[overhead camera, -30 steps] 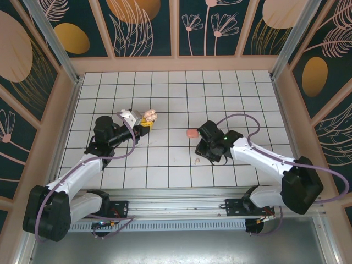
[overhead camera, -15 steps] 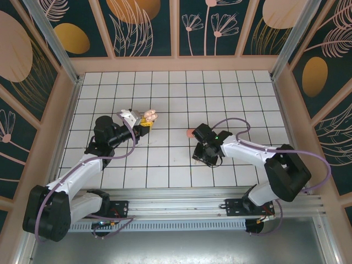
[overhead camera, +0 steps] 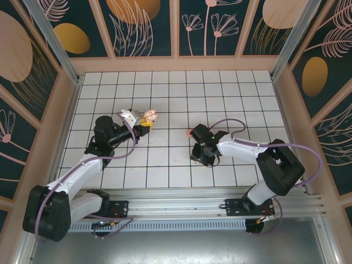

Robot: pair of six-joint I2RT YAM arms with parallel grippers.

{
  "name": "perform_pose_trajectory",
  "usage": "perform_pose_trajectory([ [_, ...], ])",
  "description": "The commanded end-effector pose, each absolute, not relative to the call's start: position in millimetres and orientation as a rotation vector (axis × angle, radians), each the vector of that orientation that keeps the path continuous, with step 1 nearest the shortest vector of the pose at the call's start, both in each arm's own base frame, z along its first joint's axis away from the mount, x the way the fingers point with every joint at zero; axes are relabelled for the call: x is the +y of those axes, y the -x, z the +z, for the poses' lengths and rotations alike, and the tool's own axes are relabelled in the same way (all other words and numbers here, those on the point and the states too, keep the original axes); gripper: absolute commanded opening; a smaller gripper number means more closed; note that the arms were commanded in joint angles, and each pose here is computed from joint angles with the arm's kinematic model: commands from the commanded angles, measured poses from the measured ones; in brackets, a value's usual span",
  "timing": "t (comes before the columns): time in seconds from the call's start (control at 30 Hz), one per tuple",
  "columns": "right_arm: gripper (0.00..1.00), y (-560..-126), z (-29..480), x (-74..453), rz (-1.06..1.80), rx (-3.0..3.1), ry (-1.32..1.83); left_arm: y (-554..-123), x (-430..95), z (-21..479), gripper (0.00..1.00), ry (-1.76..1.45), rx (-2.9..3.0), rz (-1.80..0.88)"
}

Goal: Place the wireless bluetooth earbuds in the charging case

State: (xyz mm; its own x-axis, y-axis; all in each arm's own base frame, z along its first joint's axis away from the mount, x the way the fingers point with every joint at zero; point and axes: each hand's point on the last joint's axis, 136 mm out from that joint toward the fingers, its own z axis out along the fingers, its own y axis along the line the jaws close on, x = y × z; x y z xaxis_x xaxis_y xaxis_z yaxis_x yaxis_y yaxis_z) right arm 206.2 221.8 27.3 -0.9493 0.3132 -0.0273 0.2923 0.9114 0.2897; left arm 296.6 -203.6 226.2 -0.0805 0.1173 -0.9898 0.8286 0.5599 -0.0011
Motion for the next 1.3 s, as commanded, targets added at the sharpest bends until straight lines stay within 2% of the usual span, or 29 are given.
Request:
perform_pose_trajectory([
  [0.0, 0.34, -205.4, 19.1, 214.5, 0.393, 3.017, -0.466, -298.3, -204.2, 234.7, 0.1, -0.839, 1.537, -0.697],
  [0.87, 0.31, -221.5, 15.0, 217.3, 0.371, 2.999, -0.395, -300.2, -203.6, 232.2, 0.1, -0.839, 1.549, -0.688],
  [1.27, 0.25, -235.0, 27.9, 214.9, 0.35, 2.929, -0.336, -300.1, -204.2, 228.1, 0.1, -0.85, 1.556, -0.688],
])
